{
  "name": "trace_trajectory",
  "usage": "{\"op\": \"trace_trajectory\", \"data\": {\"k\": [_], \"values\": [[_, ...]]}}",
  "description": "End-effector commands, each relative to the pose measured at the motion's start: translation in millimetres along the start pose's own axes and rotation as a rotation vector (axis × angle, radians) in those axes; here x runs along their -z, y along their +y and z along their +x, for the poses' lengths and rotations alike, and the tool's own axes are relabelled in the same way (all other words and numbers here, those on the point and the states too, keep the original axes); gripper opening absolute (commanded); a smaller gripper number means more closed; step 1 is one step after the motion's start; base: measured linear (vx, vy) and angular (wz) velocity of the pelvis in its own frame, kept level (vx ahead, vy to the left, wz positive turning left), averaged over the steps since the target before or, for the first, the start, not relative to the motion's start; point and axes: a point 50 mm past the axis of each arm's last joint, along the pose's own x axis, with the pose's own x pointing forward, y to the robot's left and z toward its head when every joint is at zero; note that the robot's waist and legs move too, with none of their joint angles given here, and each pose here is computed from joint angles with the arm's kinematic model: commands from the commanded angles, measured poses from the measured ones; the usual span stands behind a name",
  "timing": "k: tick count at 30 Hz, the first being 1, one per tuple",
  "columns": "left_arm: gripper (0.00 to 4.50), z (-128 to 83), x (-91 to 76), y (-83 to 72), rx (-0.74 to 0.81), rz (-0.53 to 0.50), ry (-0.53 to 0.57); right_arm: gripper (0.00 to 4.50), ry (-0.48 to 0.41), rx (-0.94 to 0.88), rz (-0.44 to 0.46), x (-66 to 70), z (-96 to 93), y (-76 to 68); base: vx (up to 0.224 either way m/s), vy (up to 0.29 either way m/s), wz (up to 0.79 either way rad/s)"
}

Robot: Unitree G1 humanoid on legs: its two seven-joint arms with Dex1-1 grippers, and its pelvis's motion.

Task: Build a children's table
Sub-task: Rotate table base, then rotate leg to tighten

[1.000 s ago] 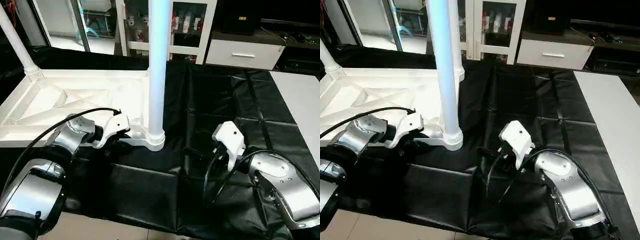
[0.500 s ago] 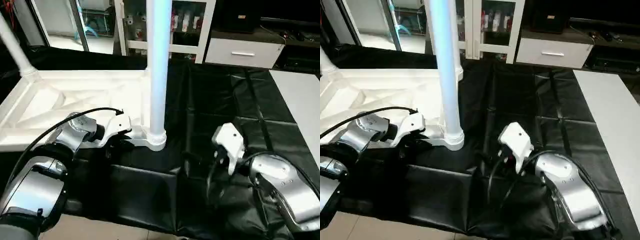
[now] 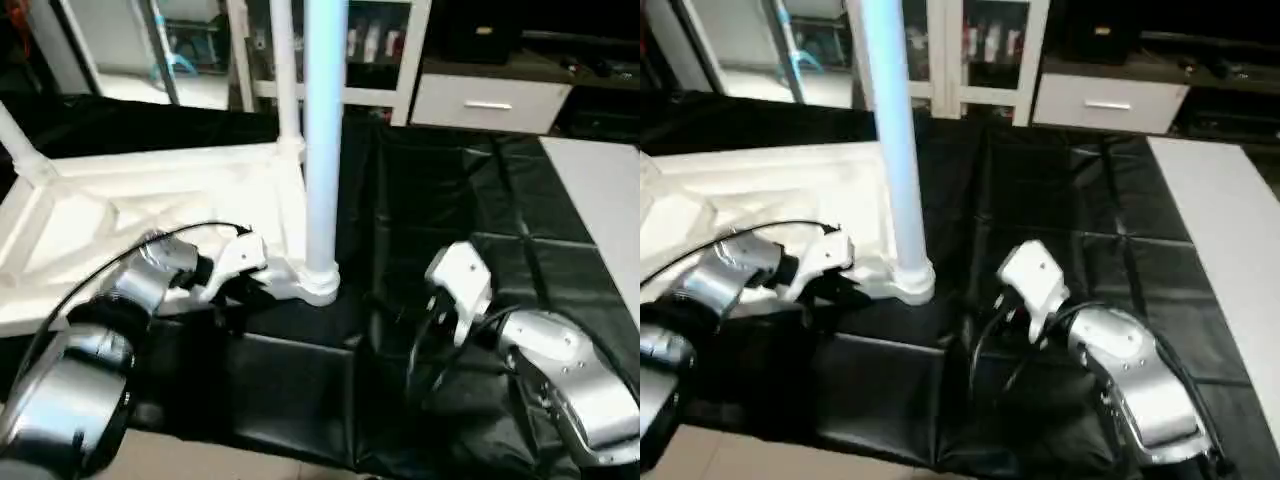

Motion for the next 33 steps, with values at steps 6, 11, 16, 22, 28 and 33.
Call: {"op": "trace_trajectory", "data": {"k": [6, 11, 16, 22, 28, 33], "values": [[0.01, 30.8, -21.6, -29.8, 0.099, 0.071, -0.163, 3.60, 0.005, -0.171, 0.027, -1.4, -9.4, 11.8, 0.000, 0.000, 0.00], [0.00, 33.2, -26.6, -40.3, 0.129, 0.119, -0.150, 3.94, 0.014, -0.319, 0.056, -3.5, -17.0, 15.8, 0.000, 0.000, 0.00], [0.00, 33.9, -30.6, -45.2, 0.154, 0.141, -0.146, 4.37, 0.059, -0.346, 0.001, 1.4, -12.7, 15.4, 0.000, 0.000, 0.00], [0.00, 35.1, -35.8, -46.3, 0.161, 0.161, -0.143, 4.46, 0.120, -0.331, -0.112, 7.9, -0.7, 9.7, 0.000, 0.000, 0.00], [0.00, 37.8, -40.6, -48.0, 0.167, 0.157, -0.148, 4.46, 0.126, -0.415, -0.081, 8.0, 12.2, 11.0, 0.000, 0.000, 0.00], [0.00, 38.8, -41.4, -46.8, 0.164, 0.152, -0.144, 4.46, 0.135, -0.485, -0.059, 10.4, 15.1, 11.1, 0.000, 0.000, 0.00]]}}
